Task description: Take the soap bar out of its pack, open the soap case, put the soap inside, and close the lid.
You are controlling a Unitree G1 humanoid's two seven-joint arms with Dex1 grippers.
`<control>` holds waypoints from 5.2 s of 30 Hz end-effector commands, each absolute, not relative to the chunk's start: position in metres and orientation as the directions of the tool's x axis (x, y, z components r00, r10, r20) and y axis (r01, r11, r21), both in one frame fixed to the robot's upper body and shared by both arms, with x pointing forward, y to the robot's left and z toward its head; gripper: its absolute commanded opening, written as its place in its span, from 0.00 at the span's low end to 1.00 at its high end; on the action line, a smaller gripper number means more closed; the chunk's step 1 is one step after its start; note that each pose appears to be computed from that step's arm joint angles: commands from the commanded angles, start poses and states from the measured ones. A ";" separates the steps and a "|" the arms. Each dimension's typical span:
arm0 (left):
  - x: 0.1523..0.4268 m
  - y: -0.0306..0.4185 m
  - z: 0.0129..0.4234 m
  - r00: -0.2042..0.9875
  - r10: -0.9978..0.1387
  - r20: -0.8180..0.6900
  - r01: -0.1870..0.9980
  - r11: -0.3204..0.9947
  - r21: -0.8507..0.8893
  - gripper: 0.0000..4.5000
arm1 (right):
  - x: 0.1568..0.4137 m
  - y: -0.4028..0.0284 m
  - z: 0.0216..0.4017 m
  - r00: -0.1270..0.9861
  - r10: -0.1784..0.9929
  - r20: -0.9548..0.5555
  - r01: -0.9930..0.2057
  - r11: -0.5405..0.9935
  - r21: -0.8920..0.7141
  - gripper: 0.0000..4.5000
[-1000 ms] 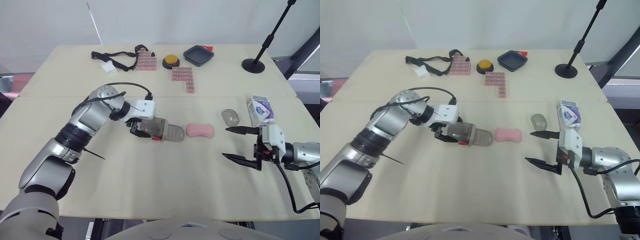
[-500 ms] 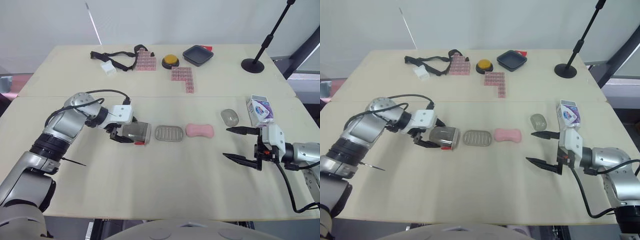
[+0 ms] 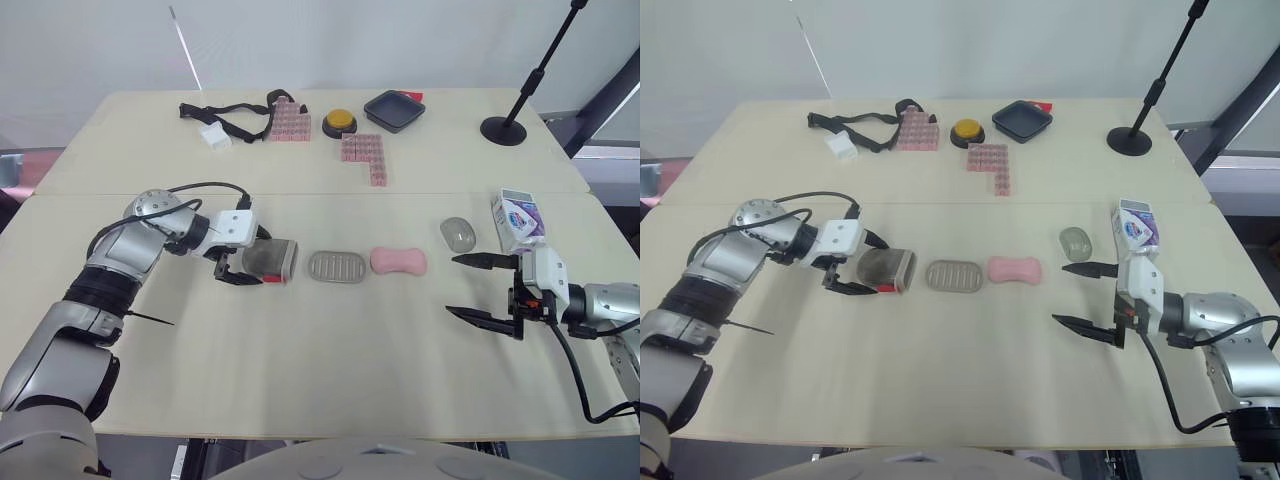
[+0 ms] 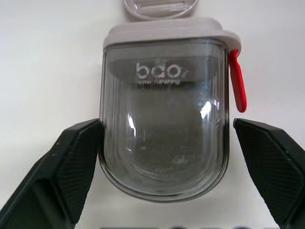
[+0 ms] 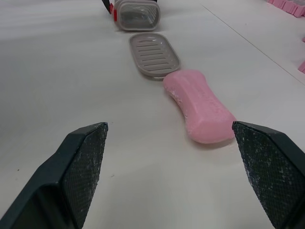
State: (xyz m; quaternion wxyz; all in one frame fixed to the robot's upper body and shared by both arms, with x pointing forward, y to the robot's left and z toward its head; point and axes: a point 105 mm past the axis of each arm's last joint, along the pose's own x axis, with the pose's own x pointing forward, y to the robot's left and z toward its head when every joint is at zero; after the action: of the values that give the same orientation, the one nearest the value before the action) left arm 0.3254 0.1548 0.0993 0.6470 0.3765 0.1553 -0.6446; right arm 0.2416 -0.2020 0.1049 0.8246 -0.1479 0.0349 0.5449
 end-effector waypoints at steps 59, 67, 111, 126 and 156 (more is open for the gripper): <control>0.257 0.189 0.137 0.346 -0.930 -0.124 0.932 0.325 0.164 1.00 | 0.316 -0.109 0.106 0.288 0.691 -0.663 -0.957 0.193 -0.216 0.52; 0.257 0.187 0.138 0.336 -0.934 -0.126 0.935 0.314 0.163 1.00 | 0.312 -0.099 0.123 0.271 0.723 -0.636 -0.954 0.113 -0.279 0.36; 0.256 0.180 0.141 0.331 -0.936 -0.118 0.937 0.311 0.156 1.00 | 0.309 -0.010 0.118 0.195 0.750 -0.632 -0.957 0.004 -0.290 0.36; 0.258 0.179 0.140 0.326 -0.938 -0.117 0.940 0.309 0.144 1.00 | 0.292 -0.011 0.124 0.090 0.741 -0.665 -0.948 -0.141 -0.285 0.36; 0.258 0.176 0.138 0.322 -0.939 -0.123 0.941 0.303 0.151 1.00 | 0.305 -0.015 0.119 0.148 0.717 -0.681 -0.958 -0.066 -0.279 0.65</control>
State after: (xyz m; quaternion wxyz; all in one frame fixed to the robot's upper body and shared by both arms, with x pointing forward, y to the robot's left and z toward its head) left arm 0.2588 0.1784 0.1332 0.8120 0.0850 0.0165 -0.5772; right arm 0.3057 -0.0172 0.1082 0.6593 -0.3663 0.1821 0.6308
